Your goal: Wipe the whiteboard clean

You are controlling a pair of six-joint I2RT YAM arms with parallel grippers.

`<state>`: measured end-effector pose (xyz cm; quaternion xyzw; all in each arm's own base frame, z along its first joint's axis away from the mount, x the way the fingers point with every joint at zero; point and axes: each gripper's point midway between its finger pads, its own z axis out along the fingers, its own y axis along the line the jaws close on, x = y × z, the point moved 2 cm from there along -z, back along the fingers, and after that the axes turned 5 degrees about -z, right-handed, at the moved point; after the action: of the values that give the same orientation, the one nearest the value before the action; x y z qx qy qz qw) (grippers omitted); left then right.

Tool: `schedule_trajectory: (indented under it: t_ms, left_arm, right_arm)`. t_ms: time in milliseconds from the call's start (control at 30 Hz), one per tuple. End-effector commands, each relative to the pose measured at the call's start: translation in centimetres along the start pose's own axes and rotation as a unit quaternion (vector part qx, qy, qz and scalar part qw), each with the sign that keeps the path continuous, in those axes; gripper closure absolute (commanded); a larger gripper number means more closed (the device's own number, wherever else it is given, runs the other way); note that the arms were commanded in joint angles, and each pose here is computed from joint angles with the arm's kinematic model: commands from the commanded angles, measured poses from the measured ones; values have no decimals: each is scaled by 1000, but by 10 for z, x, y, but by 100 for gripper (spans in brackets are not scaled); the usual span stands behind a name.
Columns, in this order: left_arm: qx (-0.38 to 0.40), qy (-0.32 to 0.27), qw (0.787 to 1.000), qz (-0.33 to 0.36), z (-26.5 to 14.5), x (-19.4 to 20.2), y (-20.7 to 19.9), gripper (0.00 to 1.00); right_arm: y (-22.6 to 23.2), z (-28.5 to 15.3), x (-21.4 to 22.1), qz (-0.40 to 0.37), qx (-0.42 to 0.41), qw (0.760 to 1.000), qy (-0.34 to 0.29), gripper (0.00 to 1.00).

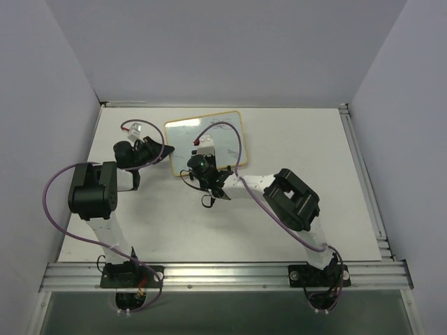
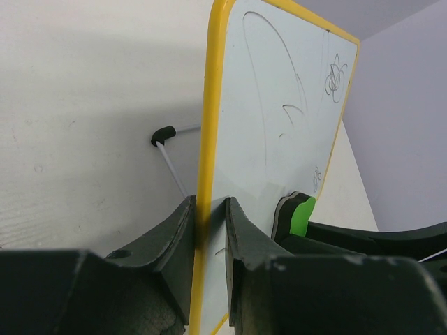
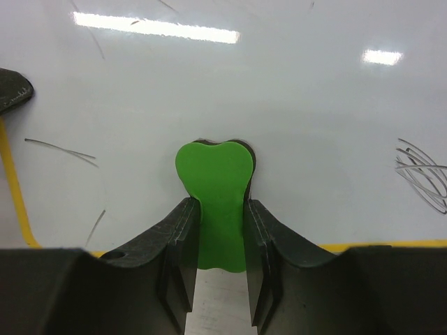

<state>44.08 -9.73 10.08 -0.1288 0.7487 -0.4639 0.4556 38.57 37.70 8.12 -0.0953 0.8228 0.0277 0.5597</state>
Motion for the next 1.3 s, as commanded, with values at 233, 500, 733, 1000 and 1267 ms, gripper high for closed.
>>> schedule_trajectory:
  t_ms: [233,500,733,1000,1267]
  left_arm:
    - [-4,-6,1000,14,4,-6,0,86]
    - [-5,-8,1000,14,4,-7,1,86]
    - [-4,-7,1000,15,4,-7,0,86]
    - [-4,-5,1000,15,5,-7,0,86]
    - [-7,-3,1000,16,5,-5,0,86]
  right_arm:
    - [-83,14,4,12,71,997,22,100]
    - [-133,14,7,31,111,993,27,100]
    - [-155,14,6,39,126,991,27,100]
    - [-121,17,-4,23,97,995,17,100]
    - [-57,20,-6,-11,56,998,13,100]
